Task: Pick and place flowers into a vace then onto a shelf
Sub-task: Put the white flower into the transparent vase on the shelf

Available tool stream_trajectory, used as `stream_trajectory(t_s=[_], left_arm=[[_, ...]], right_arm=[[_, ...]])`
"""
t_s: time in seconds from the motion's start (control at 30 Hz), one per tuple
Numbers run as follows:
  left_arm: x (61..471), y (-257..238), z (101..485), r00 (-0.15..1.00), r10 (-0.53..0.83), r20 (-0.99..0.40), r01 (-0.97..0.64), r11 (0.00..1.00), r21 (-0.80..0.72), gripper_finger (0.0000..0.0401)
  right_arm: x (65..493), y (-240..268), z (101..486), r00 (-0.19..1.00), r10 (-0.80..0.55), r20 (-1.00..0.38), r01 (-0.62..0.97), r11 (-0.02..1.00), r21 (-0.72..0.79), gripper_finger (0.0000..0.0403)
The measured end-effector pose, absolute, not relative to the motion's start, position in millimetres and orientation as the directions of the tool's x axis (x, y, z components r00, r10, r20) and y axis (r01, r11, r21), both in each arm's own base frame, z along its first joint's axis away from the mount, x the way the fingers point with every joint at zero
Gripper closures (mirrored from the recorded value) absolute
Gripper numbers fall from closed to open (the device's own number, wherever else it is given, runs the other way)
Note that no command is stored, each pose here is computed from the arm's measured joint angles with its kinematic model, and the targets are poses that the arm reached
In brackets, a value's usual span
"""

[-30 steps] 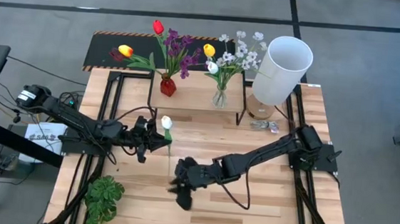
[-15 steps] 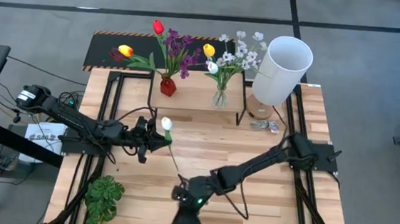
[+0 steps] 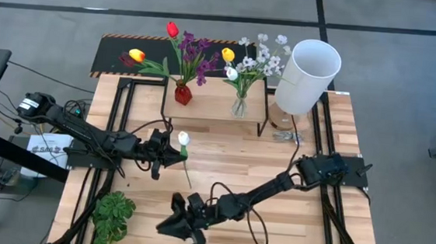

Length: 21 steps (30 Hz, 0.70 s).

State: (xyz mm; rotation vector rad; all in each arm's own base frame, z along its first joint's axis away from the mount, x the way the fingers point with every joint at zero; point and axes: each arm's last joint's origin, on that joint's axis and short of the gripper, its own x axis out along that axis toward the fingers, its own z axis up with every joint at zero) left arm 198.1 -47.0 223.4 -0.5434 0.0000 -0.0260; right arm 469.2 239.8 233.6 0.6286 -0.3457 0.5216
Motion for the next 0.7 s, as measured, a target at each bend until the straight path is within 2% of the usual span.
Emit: stream_trajectory(t_s=[0.1,0.2,0.33,0.47,0.6,0.7], left_arm=[[198,-47,223,1.000,-0.014,0.000,0.012,0.860,-0.509,0.0395],[198,-46,223,1.000,-0.006,-0.001,0.005,0.861,-0.508,0.0395],[198,-46,221,1.000,0.007,-0.018,-0.016,0.864,-0.504,0.0395],[198,-46,220,1.000,0.011,-0.027,-0.023,0.869,-0.494,0.0395],[198,-45,220,0.999,0.027,-0.027,-0.037,0.872,-0.488,0.0395],[198,-45,220,0.999,0.029,-0.027,-0.038,0.877,-0.479,0.0395]], right_arm=[[473,236,255,0.854,0.282,0.438,-0.454,0.815,0.360,0.0370],[472,232,274,0.922,0.116,0.370,-0.234,0.927,0.292,0.0384],[464,234,285,0.943,-0.133,0.306,0.087,0.983,0.159,0.0400],[449,235,305,0.890,-0.361,0.277,0.365,0.930,0.039,0.0399],[443,226,307,0.764,-0.619,0.185,0.635,0.771,-0.044,0.0402],[439,218,311,0.652,-0.747,0.131,0.757,0.651,-0.056,0.0401]])
